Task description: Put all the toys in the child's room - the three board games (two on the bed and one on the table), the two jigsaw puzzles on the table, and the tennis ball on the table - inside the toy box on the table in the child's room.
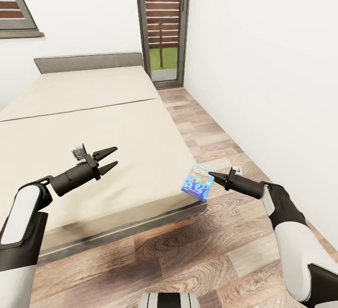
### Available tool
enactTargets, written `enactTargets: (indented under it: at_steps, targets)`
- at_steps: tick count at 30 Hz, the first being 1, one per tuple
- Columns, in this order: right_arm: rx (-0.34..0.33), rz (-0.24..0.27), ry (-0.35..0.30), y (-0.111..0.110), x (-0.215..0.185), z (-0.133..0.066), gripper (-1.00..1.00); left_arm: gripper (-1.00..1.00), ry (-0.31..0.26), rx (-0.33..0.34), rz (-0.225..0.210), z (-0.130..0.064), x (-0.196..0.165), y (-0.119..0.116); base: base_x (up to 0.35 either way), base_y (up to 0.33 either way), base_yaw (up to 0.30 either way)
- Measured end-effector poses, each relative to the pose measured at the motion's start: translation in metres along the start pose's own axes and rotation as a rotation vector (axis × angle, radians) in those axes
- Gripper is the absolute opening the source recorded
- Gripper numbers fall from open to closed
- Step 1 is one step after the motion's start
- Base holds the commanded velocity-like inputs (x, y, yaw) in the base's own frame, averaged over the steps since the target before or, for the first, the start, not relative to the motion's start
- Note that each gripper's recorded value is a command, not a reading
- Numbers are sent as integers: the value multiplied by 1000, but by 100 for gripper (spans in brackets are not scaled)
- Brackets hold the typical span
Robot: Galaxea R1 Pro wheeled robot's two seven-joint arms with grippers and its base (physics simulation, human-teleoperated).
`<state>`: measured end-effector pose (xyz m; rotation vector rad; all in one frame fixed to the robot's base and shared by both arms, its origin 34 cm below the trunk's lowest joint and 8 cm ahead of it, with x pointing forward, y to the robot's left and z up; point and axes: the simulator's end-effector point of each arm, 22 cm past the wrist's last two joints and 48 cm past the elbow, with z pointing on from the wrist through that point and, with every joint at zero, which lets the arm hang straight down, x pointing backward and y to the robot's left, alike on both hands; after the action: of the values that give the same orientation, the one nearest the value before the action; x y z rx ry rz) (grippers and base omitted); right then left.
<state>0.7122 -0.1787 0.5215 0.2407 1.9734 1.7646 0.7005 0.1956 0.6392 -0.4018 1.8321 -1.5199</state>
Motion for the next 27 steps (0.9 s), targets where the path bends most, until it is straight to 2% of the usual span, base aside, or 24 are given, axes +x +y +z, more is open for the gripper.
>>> enactTargets:
  at_steps: [11,17,27]
  targets:
    - [-4,8,9,11,-3,0,-100,100,0,0,0,0,0,0,0,0,0]
    - [-4,-18,5,19,-8,-2,-100,100,0,0,0,0,0,0,0,0,0]
    - [-3,-31,5,22,-10,-2,-100,100,0,-1,0,0,0,0,0,0,0]
